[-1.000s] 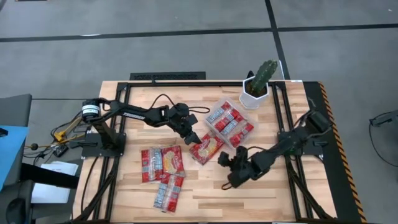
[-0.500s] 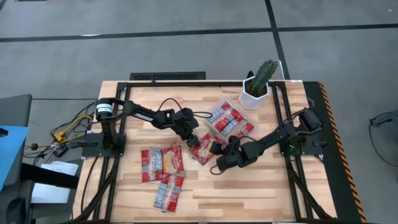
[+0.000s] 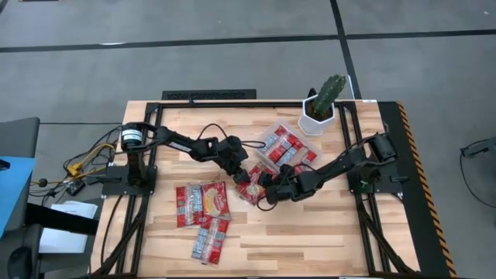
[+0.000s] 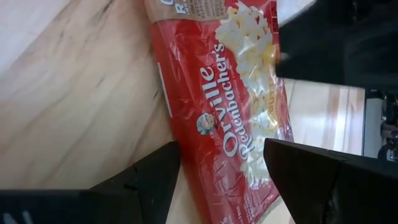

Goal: Sort popcorn bags into baskets
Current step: Put the red popcorn pack into the transparent bin

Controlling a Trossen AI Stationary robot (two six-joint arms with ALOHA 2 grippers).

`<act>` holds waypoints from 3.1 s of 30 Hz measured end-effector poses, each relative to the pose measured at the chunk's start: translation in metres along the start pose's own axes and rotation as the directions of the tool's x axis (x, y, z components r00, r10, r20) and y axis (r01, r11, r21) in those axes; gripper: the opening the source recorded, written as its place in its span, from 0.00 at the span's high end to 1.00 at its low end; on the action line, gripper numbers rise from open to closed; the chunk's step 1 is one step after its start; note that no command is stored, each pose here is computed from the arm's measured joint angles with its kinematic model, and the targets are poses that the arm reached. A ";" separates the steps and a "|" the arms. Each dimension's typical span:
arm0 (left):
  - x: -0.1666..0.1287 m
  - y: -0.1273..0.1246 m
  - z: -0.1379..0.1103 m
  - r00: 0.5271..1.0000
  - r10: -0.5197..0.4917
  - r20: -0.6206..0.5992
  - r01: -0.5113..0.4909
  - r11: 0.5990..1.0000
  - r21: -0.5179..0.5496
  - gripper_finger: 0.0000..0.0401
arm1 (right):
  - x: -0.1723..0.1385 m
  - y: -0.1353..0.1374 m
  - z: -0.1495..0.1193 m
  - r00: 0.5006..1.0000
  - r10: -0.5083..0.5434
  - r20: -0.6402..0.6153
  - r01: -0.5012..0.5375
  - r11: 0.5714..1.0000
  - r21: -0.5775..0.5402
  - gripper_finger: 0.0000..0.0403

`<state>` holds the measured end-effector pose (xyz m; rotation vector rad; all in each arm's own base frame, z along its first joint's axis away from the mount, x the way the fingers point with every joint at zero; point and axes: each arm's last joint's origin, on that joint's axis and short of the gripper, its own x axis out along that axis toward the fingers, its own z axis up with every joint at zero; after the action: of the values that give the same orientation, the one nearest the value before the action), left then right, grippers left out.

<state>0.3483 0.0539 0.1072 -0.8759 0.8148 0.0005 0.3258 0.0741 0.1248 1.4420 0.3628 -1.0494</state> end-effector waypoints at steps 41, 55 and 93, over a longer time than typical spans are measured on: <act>-0.141 -0.068 0.013 0.986 -0.059 0.156 0.043 0.994 0.105 0.42 | -0.069 0.064 0.024 0.988 0.153 0.022 -0.151 0.984 -0.092 0.96; -0.212 -0.098 -0.002 0.916 -0.057 0.397 -0.005 0.988 0.154 0.42 | -0.119 0.059 0.149 0.968 -0.082 0.239 0.146 0.953 -0.266 0.96; -0.208 -0.091 -0.012 0.950 0.028 0.312 -0.076 0.987 0.142 0.42 | -0.059 0.062 0.192 0.974 -0.194 0.120 0.225 0.902 -0.367 0.38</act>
<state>0.2229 0.0512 0.2971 -0.6869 0.5351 0.1186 0.2689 -0.0920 0.2408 1.0248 0.6376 -1.1344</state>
